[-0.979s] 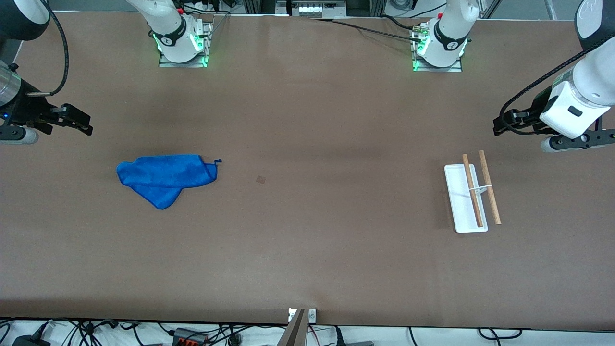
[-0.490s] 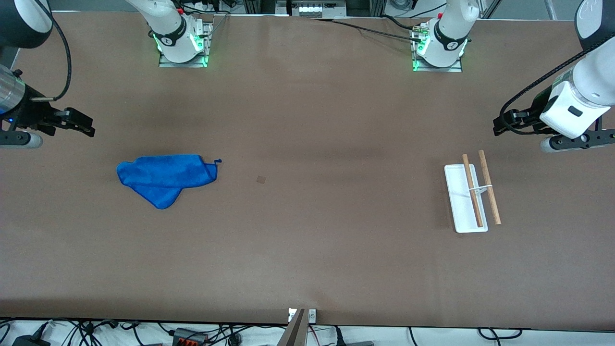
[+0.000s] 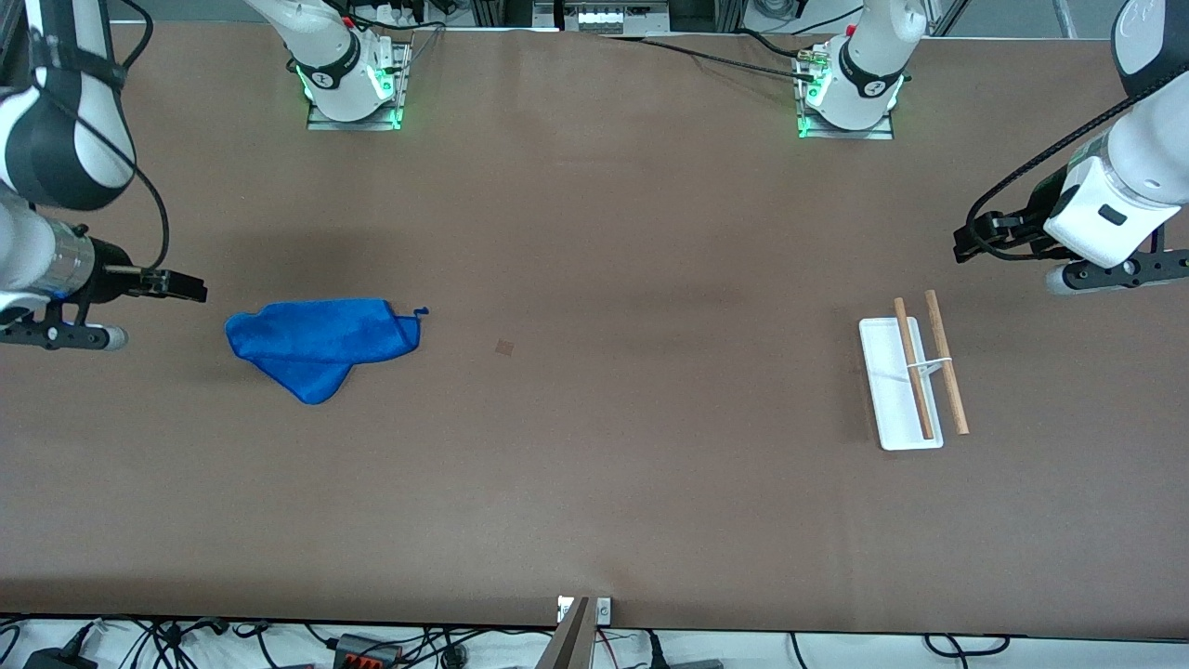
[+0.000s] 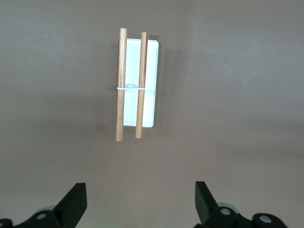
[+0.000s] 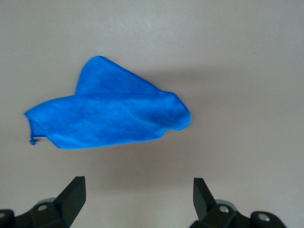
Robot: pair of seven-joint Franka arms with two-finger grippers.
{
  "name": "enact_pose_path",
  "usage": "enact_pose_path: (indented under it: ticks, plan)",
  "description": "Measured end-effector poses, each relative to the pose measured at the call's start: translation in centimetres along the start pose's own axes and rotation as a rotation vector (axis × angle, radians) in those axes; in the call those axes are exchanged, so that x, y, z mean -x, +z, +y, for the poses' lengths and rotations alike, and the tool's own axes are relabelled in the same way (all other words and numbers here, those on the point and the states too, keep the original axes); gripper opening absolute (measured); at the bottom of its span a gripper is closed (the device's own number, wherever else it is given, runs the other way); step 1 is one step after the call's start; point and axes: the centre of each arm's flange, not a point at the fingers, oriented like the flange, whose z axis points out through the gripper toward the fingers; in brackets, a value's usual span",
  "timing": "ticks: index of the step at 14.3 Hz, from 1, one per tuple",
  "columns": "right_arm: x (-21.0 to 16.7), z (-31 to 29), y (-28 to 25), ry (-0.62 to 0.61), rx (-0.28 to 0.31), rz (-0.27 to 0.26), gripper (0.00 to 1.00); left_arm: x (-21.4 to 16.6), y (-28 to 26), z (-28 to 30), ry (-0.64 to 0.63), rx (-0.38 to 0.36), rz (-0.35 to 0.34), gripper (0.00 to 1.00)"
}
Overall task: Pass towel and hang on rack
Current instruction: 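Lower the right gripper onto the towel corner and close it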
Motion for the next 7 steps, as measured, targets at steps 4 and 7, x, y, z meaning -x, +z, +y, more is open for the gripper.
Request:
enact_pose_path:
  ticks: [4,7]
  plan:
    - [-2.4,2.4,6.3,-0.092,-0.008,-0.065,1.00,0.0,0.0,0.0,0.000,0.000,0.000,1.00]
    - [-3.9,4.0,11.3,-0.239,-0.022,-0.101,1.00,0.0,0.0,0.0,0.000,0.000,0.000,1.00]
